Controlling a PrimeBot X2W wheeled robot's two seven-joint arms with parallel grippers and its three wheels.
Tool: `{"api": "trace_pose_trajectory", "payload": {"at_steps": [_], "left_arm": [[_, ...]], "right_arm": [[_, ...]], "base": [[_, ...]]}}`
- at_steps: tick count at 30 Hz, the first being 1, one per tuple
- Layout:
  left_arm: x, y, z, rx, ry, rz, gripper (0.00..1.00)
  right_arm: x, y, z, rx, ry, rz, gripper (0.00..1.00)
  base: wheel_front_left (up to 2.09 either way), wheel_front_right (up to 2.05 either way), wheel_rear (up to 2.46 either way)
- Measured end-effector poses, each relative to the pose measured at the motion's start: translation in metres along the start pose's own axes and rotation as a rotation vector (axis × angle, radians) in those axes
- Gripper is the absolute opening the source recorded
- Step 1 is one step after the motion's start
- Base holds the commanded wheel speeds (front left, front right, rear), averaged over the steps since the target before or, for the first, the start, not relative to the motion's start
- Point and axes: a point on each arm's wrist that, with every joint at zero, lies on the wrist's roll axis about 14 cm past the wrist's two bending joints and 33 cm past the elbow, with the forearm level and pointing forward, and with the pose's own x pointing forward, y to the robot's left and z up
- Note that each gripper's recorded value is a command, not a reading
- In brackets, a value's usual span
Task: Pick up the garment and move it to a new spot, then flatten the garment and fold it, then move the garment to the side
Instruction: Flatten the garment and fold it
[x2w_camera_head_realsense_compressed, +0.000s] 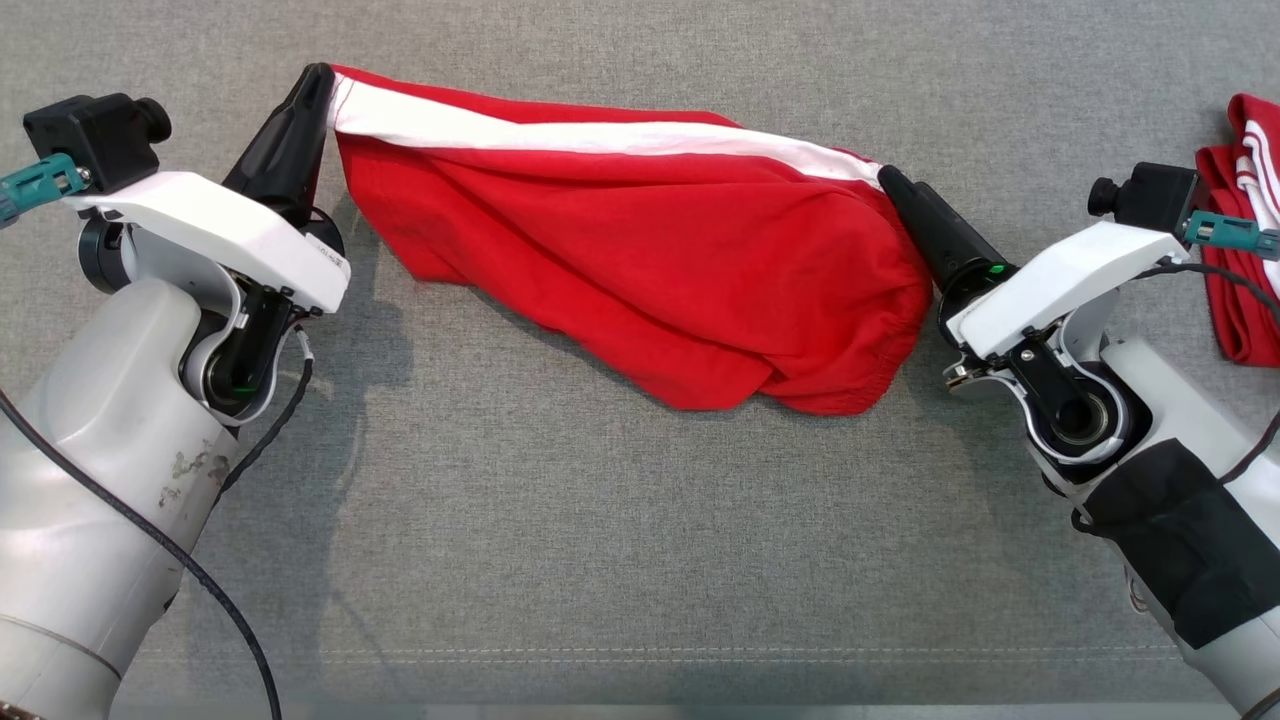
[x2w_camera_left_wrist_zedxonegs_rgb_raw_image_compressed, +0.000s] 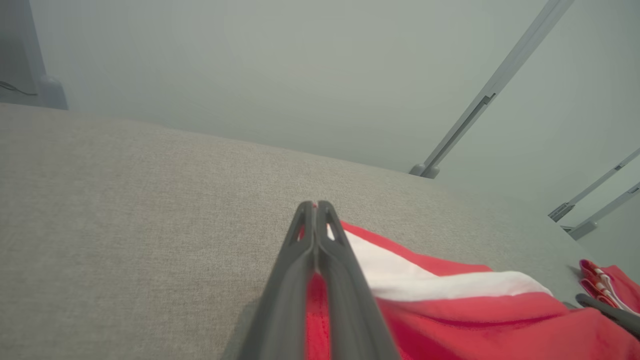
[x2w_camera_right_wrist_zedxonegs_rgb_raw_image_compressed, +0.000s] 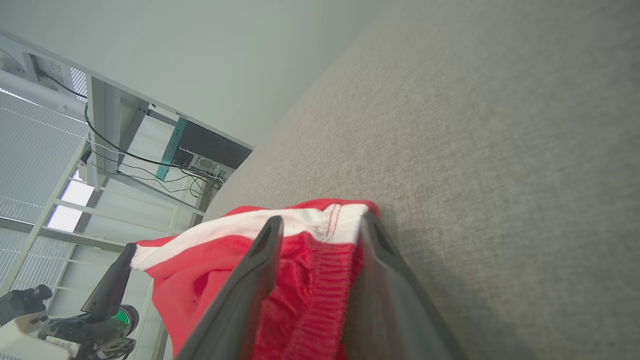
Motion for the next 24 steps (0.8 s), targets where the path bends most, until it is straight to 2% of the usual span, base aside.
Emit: {"api": "trace_pose_trajectory", "payload": {"at_steps": [3,5,8,12,15,20,24], "left_arm": [[0.0,0.0,0.0,0.002,-0.005,-0.001,0.0],[-0.001,0.0,-0.001,0.001,-0.002,-0.001,0.0],[-0.001,0.001,-0.002,-0.003,0.002,0.002,0.0],[-0.001,0.003,-0.005,-0.002,0.009,0.005,0.0],[-0.002,0.004,-0.006,-0.003,0.012,0.008,0.0],[-0.002,0.004,-0.006,-0.002,0.011,0.008,0.0],[0.001,0.003,0.0,-0.001,0.0,0.005,0.0]], "right_arm": [[0.001,0.001,0.0,0.024,-0.003,0.003,0.64],[0.001,0.001,0.0,0.033,0.001,0.003,0.64],[0.002,0.0,0.002,0.057,-0.003,0.0,0.56],[0.005,-0.002,0.003,0.091,0.006,-0.007,0.6],[0.006,-0.005,0.001,0.11,0.013,-0.015,0.55],[0.009,-0.004,0.0,0.124,0.03,-0.015,0.57],[0.011,-0.005,0.0,0.127,0.041,-0.018,0.51]], "base": [[0.0,0.0,0.0],[0.0,0.0,0.0],[0.0,0.0,0.0],[0.0,0.0,0.0],[0.0,0.0,0.0],[0.0,0.0,0.0],[0.0,0.0,0.0]]}}
